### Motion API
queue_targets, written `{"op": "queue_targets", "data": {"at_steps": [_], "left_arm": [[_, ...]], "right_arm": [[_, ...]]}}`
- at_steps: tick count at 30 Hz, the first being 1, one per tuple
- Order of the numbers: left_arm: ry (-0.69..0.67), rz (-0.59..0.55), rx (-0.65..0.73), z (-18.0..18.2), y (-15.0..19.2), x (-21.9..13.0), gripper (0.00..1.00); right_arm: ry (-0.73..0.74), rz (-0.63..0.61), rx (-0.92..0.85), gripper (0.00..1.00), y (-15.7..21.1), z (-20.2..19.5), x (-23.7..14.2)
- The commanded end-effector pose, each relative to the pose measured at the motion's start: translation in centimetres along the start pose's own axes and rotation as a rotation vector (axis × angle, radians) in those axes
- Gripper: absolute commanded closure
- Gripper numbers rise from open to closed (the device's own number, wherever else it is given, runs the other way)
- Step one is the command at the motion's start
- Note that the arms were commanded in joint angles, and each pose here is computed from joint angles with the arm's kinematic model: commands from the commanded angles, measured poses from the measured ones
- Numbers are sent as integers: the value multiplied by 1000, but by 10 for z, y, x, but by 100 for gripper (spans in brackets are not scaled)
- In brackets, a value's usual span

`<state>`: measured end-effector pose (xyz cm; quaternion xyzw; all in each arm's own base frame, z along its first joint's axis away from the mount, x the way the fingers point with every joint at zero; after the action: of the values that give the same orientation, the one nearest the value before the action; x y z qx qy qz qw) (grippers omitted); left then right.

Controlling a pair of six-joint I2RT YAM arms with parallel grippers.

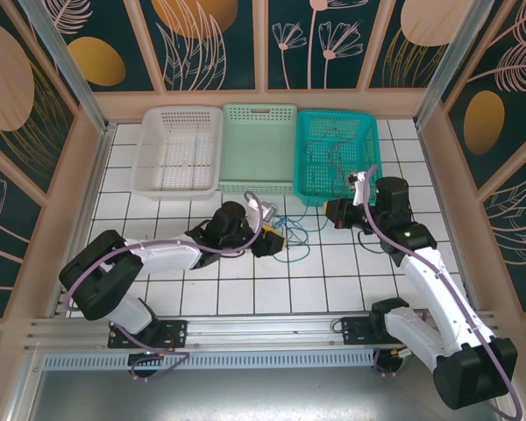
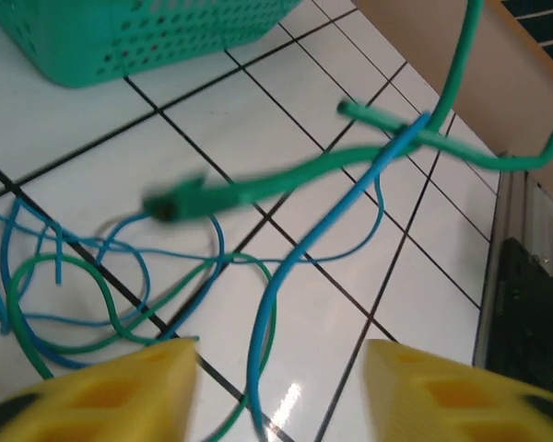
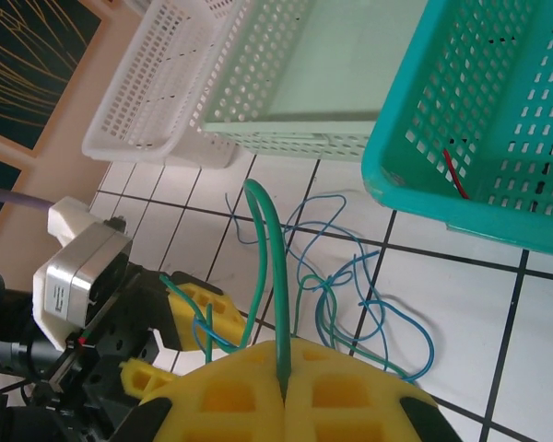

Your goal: Untangle the cables

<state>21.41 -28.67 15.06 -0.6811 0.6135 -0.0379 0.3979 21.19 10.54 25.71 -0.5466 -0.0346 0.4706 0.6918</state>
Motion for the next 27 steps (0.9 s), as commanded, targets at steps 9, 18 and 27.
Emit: {"op": "queue_targets", "data": {"at_steps": [9,18,27], "left_arm": [[-206,-299,68,-6,-39,-38,100],[-401,-533,21,3,-70,-98,100],[-414,-366,-55,28,-43,-83,100]], "right_arm": [[5,13,11,100,5,-3,0],[-124,143,8,100,34,5,17],[-141,38,-86,100,20,19,2]]}}
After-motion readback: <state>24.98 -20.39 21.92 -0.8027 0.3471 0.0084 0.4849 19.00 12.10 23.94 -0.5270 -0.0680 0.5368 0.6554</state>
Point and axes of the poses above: each hand's point on the last joint's axis, 136 mm out from that joint toward the fingers, its own x axis out along the fingers, its own z axis along the line the jaws close on, y = z × x, the point moved 8 cm from there along -x, back along the fingers, and after that the axes turned 13 degrees about -x, right-handed, at the moved point
